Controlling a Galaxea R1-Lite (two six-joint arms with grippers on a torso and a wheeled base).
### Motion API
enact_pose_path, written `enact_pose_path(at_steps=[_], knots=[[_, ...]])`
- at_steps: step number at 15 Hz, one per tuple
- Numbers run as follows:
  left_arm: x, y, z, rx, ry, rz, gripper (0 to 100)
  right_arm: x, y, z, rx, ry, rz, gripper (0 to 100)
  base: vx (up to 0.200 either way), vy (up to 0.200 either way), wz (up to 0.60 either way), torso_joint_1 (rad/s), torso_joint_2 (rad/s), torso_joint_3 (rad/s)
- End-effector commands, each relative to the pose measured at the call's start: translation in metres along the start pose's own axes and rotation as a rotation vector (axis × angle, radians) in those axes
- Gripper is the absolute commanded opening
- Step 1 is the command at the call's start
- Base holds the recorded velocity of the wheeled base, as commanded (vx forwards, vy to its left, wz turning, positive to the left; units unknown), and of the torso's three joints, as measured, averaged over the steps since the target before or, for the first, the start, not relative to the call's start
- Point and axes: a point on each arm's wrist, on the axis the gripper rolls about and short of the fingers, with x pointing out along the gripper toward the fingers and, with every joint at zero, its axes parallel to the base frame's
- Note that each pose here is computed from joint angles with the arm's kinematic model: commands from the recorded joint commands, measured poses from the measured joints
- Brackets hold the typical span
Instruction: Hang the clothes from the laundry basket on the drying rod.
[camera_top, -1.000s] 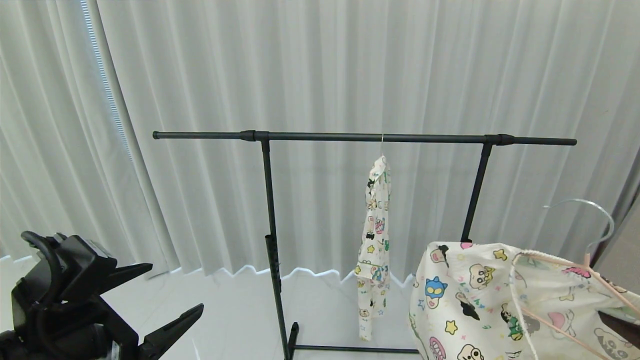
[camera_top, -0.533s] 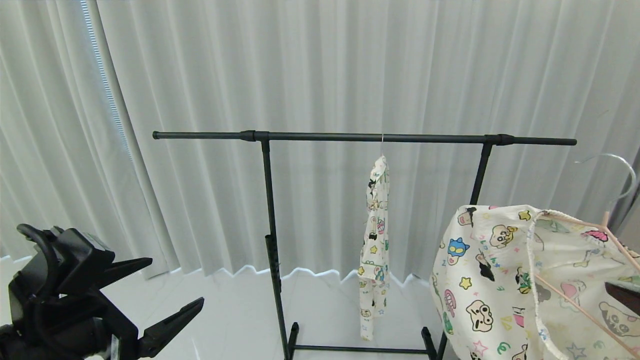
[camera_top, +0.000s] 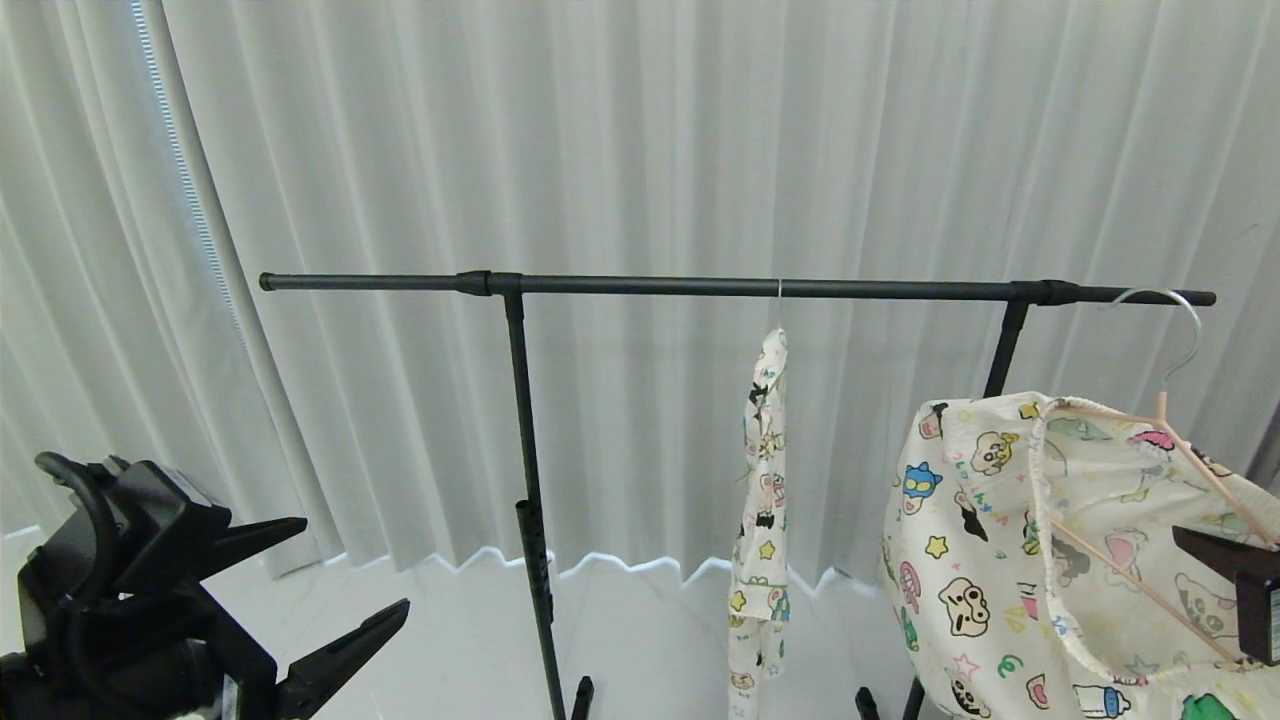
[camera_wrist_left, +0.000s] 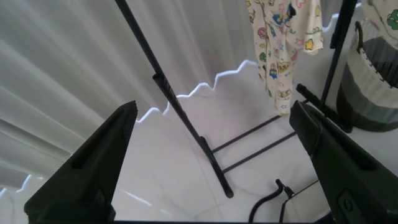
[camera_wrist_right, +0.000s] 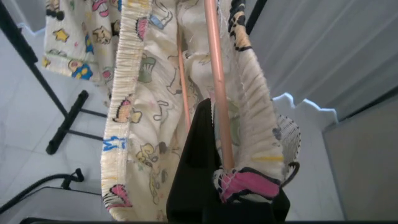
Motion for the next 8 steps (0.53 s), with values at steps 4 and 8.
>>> enact_pose_path(at_steps=[4, 8], knots=[[0.0, -0.001, 0.0, 0.002, -0.002, -0.003, 100, 0.015, 0.001, 0.003, 0.01, 0.013, -0.001, 0, 0.2, 0.0, 0.0, 0.005, 0.0, 0.002], [0.0, -0.001, 0.0, 0.002, -0.002, -0.003, 100, 0.024, 0.001, 0.006, 0.01, 0.016, -0.001, 0, 0.2, 0.0, 0.0, 0.004, 0.0, 0.0]])
